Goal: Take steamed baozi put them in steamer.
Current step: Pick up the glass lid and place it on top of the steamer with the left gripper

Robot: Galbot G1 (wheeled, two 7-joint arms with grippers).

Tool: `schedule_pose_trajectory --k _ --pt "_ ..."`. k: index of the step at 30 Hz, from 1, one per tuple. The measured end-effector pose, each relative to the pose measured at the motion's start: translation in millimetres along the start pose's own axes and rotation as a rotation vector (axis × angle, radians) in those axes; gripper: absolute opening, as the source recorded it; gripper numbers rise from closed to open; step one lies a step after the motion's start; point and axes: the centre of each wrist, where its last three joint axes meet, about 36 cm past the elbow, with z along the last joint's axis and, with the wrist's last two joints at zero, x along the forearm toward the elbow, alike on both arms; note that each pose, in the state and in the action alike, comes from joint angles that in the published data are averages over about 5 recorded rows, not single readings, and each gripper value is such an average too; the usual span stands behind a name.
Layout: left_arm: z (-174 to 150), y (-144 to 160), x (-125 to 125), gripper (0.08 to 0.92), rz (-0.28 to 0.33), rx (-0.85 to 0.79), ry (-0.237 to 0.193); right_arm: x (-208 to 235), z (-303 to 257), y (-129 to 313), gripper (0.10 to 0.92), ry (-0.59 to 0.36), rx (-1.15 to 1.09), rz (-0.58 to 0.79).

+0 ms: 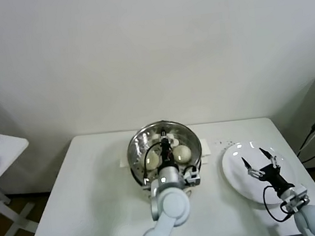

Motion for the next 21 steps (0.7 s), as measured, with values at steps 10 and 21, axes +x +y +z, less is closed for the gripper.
schedule_pose_trajectory --k 10,21 --pt "-1.4 -3.1 -0.9 0.157 0.007 -0.006 0.002 1.7 0.7 -1.7 0.823 -0.001 0.000 0.004" --pt "-1.6 -4.2 -1.8 0.157 0.006 0.004 0.003 1.9 1.7 -1.5 0.823 -0.004 -0.002 0.006"
